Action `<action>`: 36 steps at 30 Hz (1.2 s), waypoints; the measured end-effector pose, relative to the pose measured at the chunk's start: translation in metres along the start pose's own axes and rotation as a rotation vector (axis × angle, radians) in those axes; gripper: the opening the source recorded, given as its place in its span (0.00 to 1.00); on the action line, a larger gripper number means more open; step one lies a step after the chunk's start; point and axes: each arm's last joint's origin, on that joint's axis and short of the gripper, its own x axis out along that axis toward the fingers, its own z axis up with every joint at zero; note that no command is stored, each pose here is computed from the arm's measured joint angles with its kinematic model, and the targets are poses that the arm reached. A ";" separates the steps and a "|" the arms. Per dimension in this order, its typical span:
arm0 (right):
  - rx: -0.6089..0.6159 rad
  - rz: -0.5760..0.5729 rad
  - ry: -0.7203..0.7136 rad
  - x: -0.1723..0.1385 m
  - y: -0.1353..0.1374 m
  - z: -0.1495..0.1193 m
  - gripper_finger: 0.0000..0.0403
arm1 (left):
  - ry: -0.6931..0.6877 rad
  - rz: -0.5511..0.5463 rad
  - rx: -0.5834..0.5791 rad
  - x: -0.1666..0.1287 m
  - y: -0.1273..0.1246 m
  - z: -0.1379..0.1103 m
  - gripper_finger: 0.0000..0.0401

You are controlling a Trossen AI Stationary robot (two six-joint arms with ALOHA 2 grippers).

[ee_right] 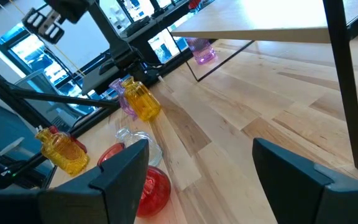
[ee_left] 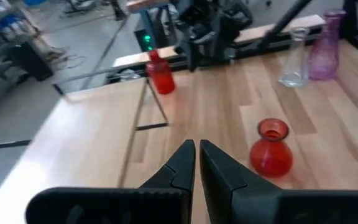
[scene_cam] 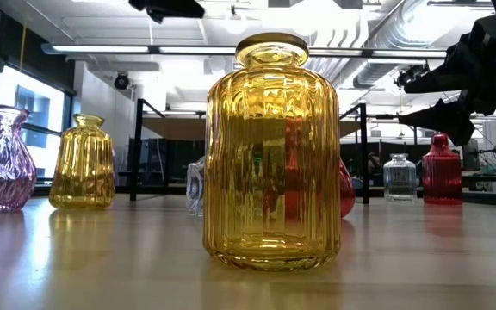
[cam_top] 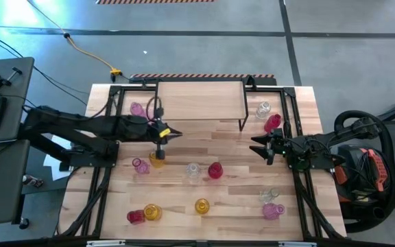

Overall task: Sort vases onto shelf
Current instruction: Put the middle transparent vase on the shelf

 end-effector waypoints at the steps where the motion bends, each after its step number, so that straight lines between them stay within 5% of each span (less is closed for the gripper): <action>1: 0.000 0.000 0.000 0.000 0.000 0.000 0.67 | 0.008 -0.003 0.000 0.004 -0.001 -0.001 0.04; 36: 0.000 0.000 0.000 0.000 0.000 0.000 0.67 | 0.326 -0.331 -0.060 0.080 -0.058 -0.034 0.23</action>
